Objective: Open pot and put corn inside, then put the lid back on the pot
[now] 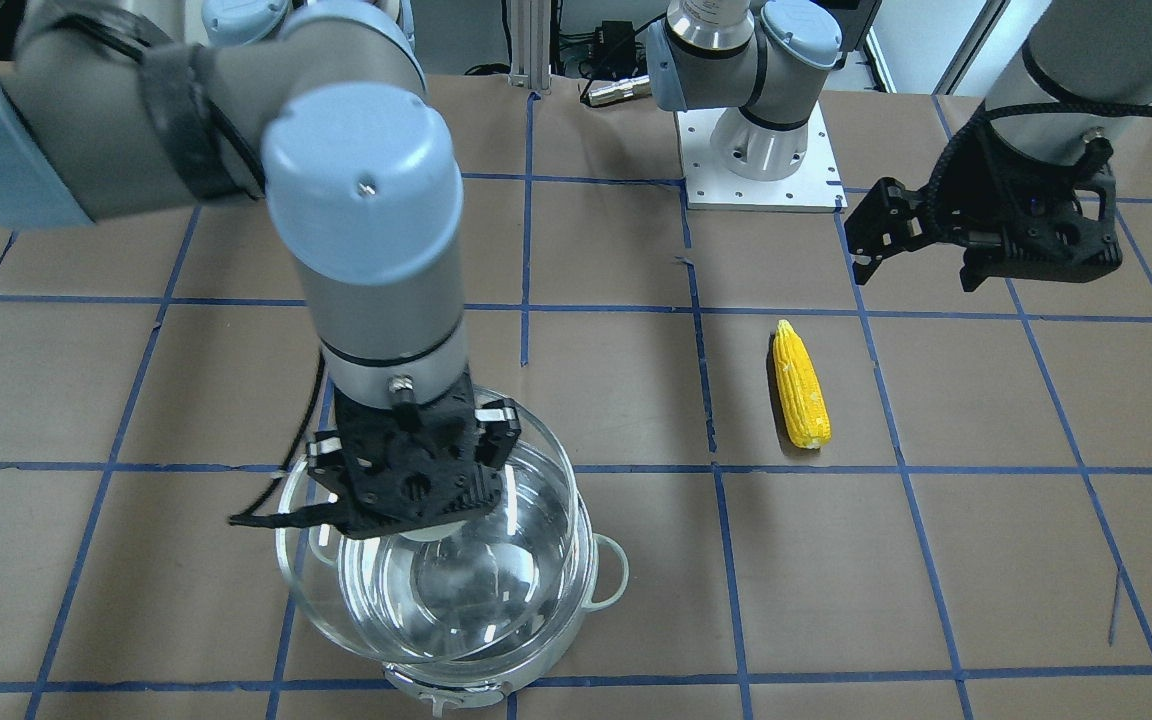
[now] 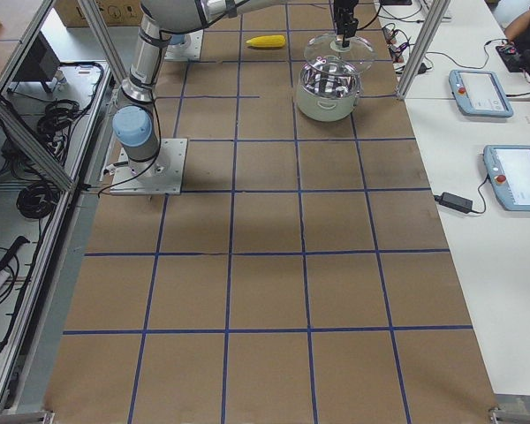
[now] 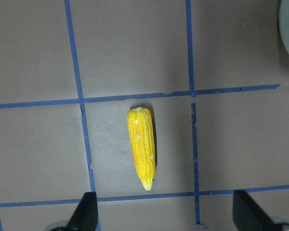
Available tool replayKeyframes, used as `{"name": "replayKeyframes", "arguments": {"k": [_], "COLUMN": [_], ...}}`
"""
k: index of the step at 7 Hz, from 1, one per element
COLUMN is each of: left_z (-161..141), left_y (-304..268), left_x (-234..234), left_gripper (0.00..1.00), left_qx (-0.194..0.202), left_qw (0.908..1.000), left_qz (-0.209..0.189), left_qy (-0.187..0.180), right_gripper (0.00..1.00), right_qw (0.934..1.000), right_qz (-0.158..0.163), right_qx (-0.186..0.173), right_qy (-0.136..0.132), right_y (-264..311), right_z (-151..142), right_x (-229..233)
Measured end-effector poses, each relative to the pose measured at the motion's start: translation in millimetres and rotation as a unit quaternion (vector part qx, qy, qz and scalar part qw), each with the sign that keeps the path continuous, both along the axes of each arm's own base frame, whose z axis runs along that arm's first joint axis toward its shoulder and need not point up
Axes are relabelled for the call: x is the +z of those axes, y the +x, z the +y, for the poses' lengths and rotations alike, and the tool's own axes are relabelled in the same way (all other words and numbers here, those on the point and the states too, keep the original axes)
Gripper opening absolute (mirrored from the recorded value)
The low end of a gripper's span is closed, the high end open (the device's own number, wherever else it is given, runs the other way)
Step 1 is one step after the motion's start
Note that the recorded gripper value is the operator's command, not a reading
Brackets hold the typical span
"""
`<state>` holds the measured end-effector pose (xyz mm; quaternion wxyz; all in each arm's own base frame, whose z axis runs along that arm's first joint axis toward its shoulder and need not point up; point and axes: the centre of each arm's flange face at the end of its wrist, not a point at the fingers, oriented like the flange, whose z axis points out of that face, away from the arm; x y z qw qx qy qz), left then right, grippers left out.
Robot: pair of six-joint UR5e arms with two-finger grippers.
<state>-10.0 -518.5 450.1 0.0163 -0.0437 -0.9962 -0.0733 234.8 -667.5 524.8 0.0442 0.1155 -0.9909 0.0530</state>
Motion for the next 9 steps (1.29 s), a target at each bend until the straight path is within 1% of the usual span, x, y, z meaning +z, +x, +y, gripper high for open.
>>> {"name": "replayKeyframes", "arguments": {"k": [1,2,3,4,5,7,8,9], "left_z": [7,12,15,19,24,36,38,37], "left_y": [5,6,6,4,3,-1,-2,-3], "left_x": [-31,-61,-93,-126,-160,-221,-241,-255], "left_gripper": [1.0,1.0,1.0,1.0,1.0,1.0,0.86,0.66], "left_qx": [0.0,0.0,0.0,-0.001,-0.003,-0.004,-0.004,-0.005], "left_qw": [0.9998,0.9996,0.9995,0.9997,1.0,0.9997,0.9995,0.9995], "left_qz": [0.006,0.008,0.009,0.008,0.004,-0.003,-0.004,-0.005], "left_qy": [0.02,0.029,0.029,0.021,0.004,-0.024,-0.03,-0.03], "right_gripper": [0.16,0.08,0.07,0.07,0.07,0.07,0.07,0.07], "right_qw": [1.0,1.0,0.9999,0.9996,0.9992,0.9983,0.9978,0.9975], "right_qz": [0.005,0.006,0.006,0.007,0.004,-0.016,-0.021,-0.023], "right_qx": [-0.002,-0.006,-0.013,-0.019,-0.024,-0.04,-0.047,-0.05], "right_qy": [0.002,0.004,0.009,0.02,0.031,0.04,0.041,0.043], "right_y": [-31,-51,-63,-70,-75,-93,-102,-106], "right_z": [-6,-11,-15,-17,-17,-23,-26,-30], "right_x": [12,15,11,5,0,-5,-8,-12]}}
